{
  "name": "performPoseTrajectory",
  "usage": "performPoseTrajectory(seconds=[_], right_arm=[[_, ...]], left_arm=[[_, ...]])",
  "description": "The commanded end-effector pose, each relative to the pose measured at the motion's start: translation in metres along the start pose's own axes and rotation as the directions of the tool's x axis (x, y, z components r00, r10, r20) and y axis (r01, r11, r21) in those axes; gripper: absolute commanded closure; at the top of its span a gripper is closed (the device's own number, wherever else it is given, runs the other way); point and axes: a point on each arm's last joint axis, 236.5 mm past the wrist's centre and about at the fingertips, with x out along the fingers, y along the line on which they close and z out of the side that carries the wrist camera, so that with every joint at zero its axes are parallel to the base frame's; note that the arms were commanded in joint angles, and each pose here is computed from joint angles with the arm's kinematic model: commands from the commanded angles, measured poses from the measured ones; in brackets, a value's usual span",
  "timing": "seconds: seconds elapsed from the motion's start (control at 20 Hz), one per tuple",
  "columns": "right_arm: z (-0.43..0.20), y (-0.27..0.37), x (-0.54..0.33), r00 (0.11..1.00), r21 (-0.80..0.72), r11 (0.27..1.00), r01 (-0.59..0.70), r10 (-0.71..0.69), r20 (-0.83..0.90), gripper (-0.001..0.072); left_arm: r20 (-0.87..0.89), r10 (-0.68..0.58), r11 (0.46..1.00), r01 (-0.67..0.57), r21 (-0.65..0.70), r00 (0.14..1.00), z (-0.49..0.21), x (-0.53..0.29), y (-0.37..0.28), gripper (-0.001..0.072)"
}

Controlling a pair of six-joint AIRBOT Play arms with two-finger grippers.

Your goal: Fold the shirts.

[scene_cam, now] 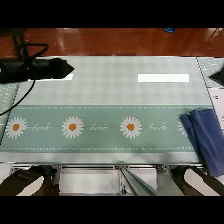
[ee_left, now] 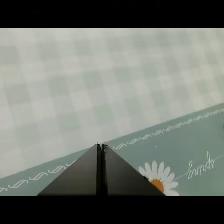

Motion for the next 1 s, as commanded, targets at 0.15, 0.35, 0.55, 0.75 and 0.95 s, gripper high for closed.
performPoseTrajectory(seconds=[0.15, 0.35, 0.55, 0.75, 0.95], right_arm=[[-0.072, 0.029, 0.110, 0.892, -0.413, 0.872, 0.264, -0.383, -0.239, 0.0686], [-0.069, 0.028, 0.118, 0.893, -0.427, 0.864, 0.267, -0.388, -0.226, 0.0685], [-0.068, 0.027, 0.118, 0.894, -0.432, 0.860, 0.271, -0.392, -0.219, 0.0685], [-0.068, 0.027, 0.118, 0.893, -0.432, 0.860, 0.271, -0.392, -0.219, 0.0685], [-0.068, 0.027, 0.118, 0.893, -0.432, 0.860, 0.271, -0.392, -0.219, 0.0685]], left_arm=[[-0.334, 0.225, 0.972, -0.236, 0.010, 0.915, -0.052, 0.054, 0.063, 0.0692], [-0.501, 0.230, 0.965, -0.264, 0.003, 0.834, -0.092, 0.059, 0.077, 0.0692], [-0.534, 0.221, 0.965, -0.262, 0.000, 0.816, -0.100, 0.057, 0.075, 0.0692], [-0.540, 0.221, 0.965, -0.263, -0.001, 0.812, -0.102, 0.060, 0.077, 0.0692], [-0.543, 0.221, 0.964, -0.264, -0.001, 0.810, -0.103, 0.061, 0.077, 0.0692]])
